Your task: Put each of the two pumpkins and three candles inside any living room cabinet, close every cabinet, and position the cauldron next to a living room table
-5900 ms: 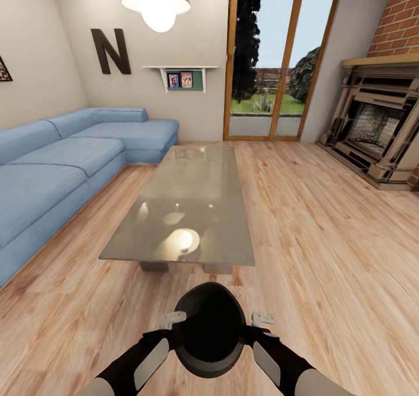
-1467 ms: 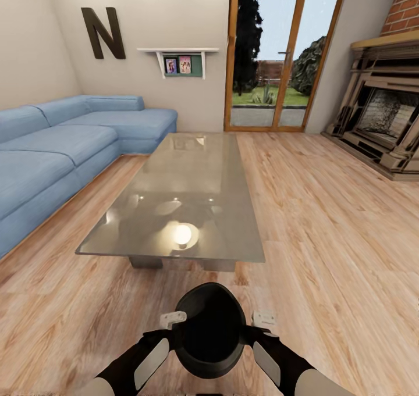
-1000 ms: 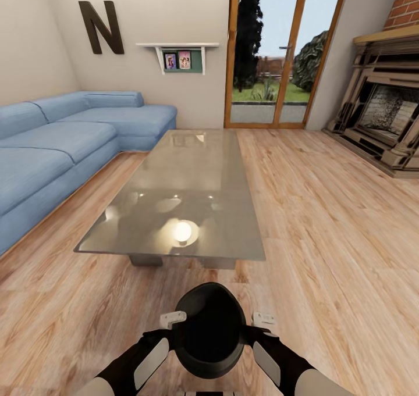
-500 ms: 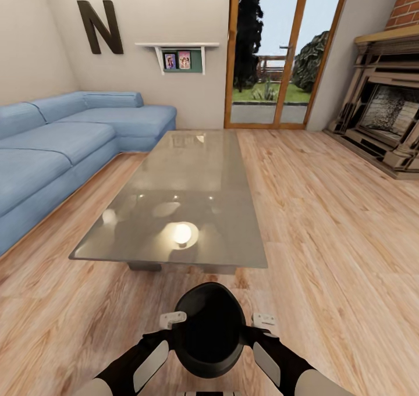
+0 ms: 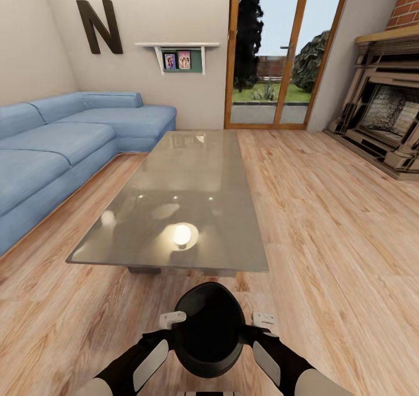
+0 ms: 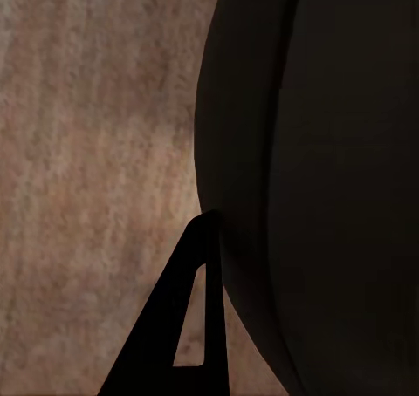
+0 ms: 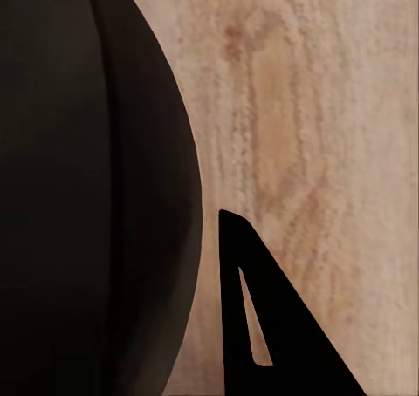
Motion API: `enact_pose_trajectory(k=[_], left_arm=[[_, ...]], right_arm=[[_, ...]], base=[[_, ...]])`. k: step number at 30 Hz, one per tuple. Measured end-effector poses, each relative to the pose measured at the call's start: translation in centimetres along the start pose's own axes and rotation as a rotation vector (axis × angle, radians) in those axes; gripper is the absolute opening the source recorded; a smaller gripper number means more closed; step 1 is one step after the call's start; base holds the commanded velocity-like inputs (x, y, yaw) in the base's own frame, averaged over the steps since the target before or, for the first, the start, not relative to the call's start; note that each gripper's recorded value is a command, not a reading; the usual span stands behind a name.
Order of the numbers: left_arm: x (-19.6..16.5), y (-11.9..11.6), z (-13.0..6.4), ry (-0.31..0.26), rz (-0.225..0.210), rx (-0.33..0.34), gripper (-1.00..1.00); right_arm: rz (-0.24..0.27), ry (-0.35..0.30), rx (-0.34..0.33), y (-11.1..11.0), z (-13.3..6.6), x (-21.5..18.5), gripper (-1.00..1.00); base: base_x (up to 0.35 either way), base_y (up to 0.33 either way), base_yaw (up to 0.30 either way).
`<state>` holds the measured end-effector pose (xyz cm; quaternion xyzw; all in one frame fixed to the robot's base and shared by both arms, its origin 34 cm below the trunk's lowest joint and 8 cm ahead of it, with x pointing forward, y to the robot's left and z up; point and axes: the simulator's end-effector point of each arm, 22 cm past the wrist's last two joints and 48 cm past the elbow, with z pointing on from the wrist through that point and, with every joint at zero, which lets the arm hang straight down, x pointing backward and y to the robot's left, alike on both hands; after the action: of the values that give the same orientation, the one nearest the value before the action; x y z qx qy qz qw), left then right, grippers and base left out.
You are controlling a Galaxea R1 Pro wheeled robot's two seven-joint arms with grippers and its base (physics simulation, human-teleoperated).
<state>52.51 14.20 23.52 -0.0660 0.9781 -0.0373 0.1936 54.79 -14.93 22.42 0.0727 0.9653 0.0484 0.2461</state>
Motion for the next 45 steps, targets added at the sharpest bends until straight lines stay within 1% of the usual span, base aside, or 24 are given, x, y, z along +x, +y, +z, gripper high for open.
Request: enact_pose_trajectory(k=[7,13,17,20,29,30,31,32,33,34,45], left_arm=[[0.0,0.0,0.0,0.002,-0.002,0.0,-1.0],[-0.1,0.0,0.0,-0.009,0.005,0.0,-1.0],[0.0,0.0,0.0,-0.003,0.009,-0.002,-1.0],[-0.1,0.0,0.0,-0.009,-0.001,0.0,-1.0],[-0.1,0.1,0.0,-0.003,-0.001,-0.002,-1.0],[-0.1,0.1,0.0,-0.004,0.0,-0.002,-1.0],[-0.1,0.1,0.0,-0.005,0.001,-0.003,1.0],[-0.9,0.8,0.0,-0.023,-0.014,-0.015,1.0],[-0.9,0.6,0.0,-0.02,-0.024,-0.01,1.0],[-1.0,0.8,0.0,-0.023,-0.015,-0.016,1.0],[-1.0,0.7,0.0,-0.023,-0.018,-0.014,1.0]], right_arm=[[0.0,0.0,0.0,0.0,0.0,0.0,-1.0],[0.0,0.002,0.001,-0.1,0.0,0.1,-1.0],[0.001,0.005,0.003,-0.1,0.0,0.3,-1.0],[-0.001,-0.002,-0.001,0.1,0.0,-0.1,-1.0],[0.0,-0.003,-0.002,0.1,0.0,-0.1,-1.0],[0.0,-0.003,-0.002,0.1,0.0,-0.1,1.0],[0.0,-0.001,-0.001,0.1,0.0,0.0,1.0],[-0.008,0.029,0.027,-1.2,0.2,1.4,1.0],[-0.009,0.039,0.04,-1.8,0.2,1.9,1.0],[-0.007,0.039,0.036,-1.6,0.2,1.9,1.0],[-0.008,0.04,0.036,-1.6,0.2,1.9,1.0]], base=[[0.014,0.0,0.0],[0.003,0.0,0.0],[0.145,0.0,0.0],[0.09,0.0,0.0],[0.005,0.0,0.0],[0.0,0.0,0.0],[0.0,0.0,0.0],[0.0,0.0,0.0],[0.0,0.0,0.0],[0.0,0.0,0.0],[0.0,0.0,0.0]])
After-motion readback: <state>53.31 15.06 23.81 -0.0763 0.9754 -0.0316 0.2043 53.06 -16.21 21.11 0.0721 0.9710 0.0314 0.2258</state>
